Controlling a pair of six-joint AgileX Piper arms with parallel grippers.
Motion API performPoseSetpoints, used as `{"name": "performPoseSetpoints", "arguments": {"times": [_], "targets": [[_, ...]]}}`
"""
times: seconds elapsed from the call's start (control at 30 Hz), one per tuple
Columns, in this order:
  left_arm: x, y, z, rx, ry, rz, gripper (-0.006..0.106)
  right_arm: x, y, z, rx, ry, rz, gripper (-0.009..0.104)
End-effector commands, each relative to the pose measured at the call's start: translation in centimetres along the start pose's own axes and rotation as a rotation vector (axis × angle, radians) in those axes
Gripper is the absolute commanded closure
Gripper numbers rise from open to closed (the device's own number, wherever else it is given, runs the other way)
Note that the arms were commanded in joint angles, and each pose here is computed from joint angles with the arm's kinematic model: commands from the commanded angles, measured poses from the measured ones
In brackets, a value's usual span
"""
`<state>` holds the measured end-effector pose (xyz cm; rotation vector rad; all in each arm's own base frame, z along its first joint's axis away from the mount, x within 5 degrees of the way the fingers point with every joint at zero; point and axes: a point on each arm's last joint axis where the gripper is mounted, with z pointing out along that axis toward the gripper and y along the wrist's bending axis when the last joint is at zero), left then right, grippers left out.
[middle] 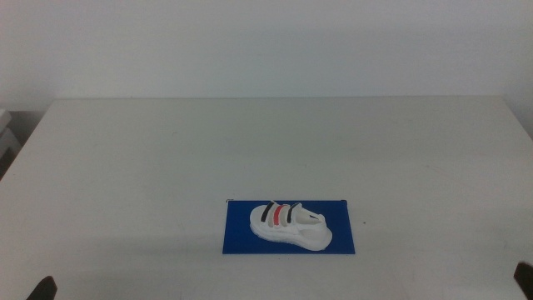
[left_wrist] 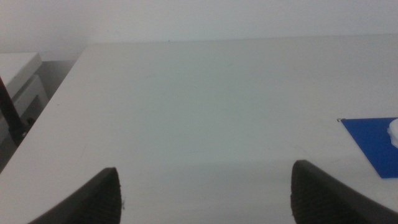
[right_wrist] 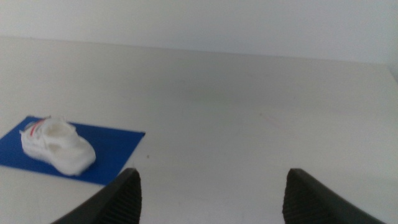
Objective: Use one arm to grab the shoe from the table and place it on the mat.
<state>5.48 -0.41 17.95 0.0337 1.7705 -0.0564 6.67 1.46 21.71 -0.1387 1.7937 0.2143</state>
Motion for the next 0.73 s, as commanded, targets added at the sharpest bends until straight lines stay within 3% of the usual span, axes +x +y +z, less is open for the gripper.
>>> {"name": "performPoseSetpoints", "arguments": {"times": [0.0, 0.27, 0.7], "targets": [[-0.6, 0.0, -0.1, 0.001, -0.087, -0.011, 0.007, 0.0, 0.0, -0.3, -0.007, -0.087, -0.017, 0.036], [-0.6, 0.0, -0.1, 0.001, -0.087, -0.011, 0.007, 3.6, -0.3, -0.5, -0.003, -0.079, -0.002, 0.036], [-0.6, 0.0, -0.1, 0.001, -0.087, -0.011, 0.007, 3.4, -0.2, -0.6, -0.017, -0.104, 0.043, 0.036]]}}
